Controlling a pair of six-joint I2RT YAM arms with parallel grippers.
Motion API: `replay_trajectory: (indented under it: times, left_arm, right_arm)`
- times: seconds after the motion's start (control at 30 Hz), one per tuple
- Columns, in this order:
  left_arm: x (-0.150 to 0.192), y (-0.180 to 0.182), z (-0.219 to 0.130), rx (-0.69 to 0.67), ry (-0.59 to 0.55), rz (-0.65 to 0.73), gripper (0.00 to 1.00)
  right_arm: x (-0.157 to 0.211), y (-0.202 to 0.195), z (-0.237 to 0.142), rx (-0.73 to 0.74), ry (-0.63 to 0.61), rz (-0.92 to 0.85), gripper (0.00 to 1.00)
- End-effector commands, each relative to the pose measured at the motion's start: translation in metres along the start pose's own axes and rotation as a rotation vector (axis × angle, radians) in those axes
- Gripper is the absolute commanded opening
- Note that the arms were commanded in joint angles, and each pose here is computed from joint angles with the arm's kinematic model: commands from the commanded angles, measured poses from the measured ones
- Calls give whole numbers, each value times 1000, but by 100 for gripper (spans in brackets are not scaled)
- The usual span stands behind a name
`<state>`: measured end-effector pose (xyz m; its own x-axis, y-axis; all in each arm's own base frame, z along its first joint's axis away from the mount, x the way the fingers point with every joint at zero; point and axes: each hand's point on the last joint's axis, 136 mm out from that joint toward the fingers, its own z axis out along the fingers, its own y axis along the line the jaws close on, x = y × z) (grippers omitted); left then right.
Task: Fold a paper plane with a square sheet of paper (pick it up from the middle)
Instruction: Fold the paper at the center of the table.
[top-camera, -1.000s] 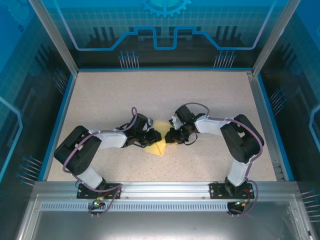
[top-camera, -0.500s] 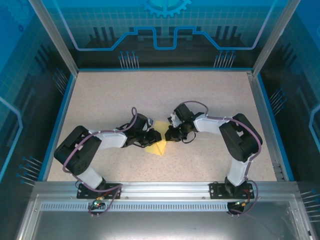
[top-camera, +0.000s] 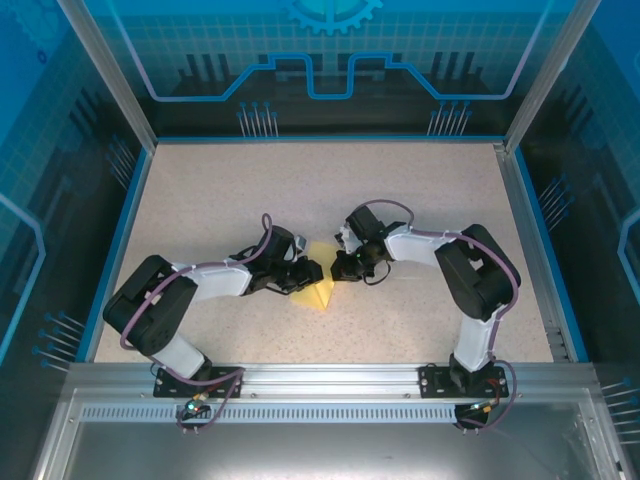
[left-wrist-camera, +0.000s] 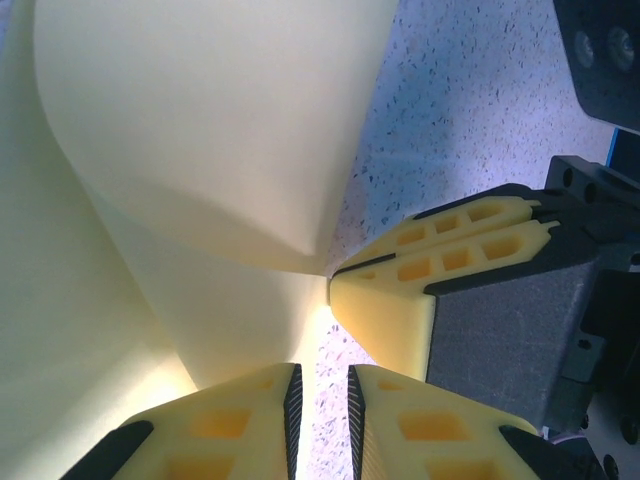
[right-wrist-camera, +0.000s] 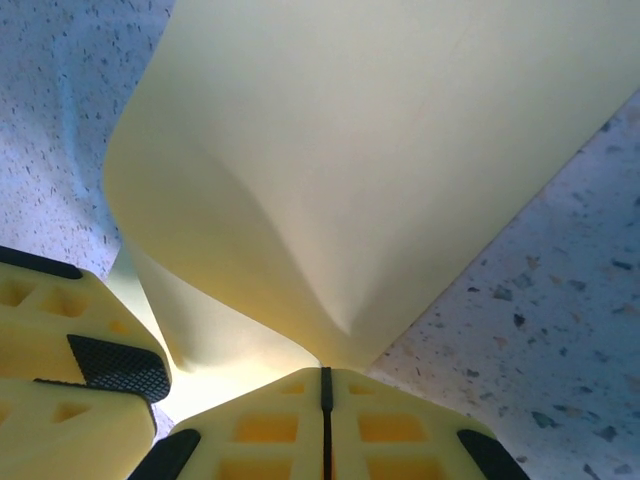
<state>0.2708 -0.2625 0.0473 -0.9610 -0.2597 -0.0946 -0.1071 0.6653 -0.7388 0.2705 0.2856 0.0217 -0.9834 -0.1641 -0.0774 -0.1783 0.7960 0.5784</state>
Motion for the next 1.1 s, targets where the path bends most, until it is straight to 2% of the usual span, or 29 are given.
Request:
replay_trajectory:
  times: [0.0,0.3,0.63,1.07]
  left_arm:
    - [1,-13,0,37,24,17,24]
    - [3,-21,0,70,36,34,25]
    - [6,-9,7,27,55,7,24]
    - [6,-14,3,48,47,24,24]
  right_arm:
    - [-1,4,3,7,15,-26,7]
    - [-2,7,4,4,22,-39,8]
    - [3,8,7,-2,43,-41,8]
    - [6,3,13,14,59,-36,8]
